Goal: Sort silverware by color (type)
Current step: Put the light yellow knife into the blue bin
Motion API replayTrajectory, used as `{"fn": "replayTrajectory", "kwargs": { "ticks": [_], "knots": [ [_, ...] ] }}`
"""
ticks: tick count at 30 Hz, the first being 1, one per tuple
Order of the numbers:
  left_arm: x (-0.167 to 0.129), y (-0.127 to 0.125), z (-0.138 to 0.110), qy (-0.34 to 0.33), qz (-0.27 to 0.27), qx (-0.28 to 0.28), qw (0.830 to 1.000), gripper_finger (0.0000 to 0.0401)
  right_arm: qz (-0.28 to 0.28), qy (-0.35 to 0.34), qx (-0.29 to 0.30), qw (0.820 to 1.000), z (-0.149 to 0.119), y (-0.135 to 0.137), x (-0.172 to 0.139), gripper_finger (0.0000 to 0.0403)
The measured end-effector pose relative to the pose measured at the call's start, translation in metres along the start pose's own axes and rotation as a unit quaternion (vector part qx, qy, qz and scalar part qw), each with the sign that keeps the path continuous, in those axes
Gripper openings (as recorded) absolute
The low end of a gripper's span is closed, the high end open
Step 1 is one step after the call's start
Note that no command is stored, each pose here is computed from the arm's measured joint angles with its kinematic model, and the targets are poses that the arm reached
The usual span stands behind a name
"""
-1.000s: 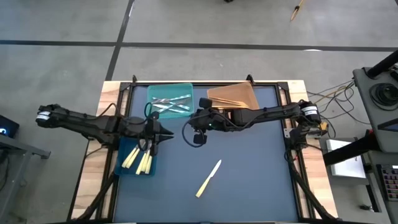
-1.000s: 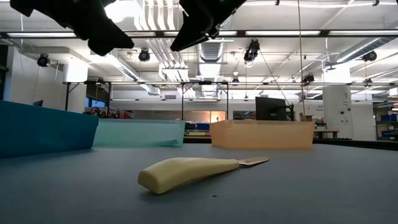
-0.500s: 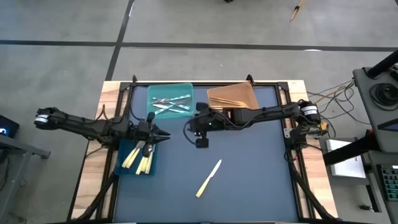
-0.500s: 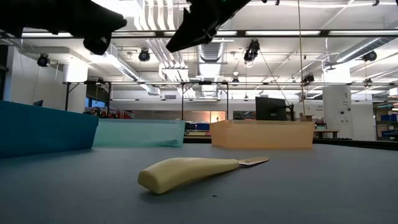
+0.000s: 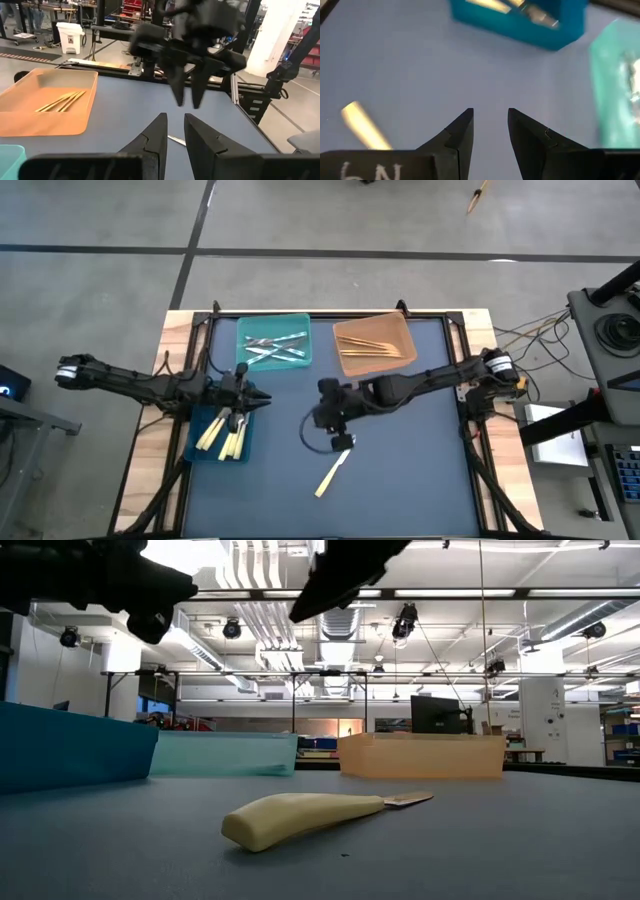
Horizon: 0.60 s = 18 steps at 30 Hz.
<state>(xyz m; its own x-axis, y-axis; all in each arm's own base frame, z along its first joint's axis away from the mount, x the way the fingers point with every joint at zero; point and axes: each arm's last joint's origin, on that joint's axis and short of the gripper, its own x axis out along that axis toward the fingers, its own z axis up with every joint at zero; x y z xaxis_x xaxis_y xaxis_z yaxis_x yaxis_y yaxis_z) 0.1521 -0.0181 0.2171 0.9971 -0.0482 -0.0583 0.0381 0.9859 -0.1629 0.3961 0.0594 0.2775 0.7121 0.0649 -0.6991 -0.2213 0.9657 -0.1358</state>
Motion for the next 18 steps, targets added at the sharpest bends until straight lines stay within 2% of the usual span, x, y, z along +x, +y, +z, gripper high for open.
{"fn": "replayTrajectory", "kwargs": {
  "ticks": [8, 16, 18],
  "knots": [
    [0.001, 0.000, -0.001, 0.004, 0.001, -0.016, 1.000, 0.0048, 0.048, 0.065, 0.013, 0.997, -0.008, 0.051, -0.005, 0.0109],
    [0.003, 0.000, -0.003, 0.012, 0.003, -0.013, 1.000, 0.0048, 0.094, 0.082, 0.030, 0.992, -0.011, 0.114, -0.018, 0.0109],
    [0.004, 0.000, -0.004, 0.014, 0.004, -0.012, 1.000, 0.0048, 0.088, 0.078, 0.020, 0.993, -0.012, 0.128, -0.021, 0.0109]
  ]
}}
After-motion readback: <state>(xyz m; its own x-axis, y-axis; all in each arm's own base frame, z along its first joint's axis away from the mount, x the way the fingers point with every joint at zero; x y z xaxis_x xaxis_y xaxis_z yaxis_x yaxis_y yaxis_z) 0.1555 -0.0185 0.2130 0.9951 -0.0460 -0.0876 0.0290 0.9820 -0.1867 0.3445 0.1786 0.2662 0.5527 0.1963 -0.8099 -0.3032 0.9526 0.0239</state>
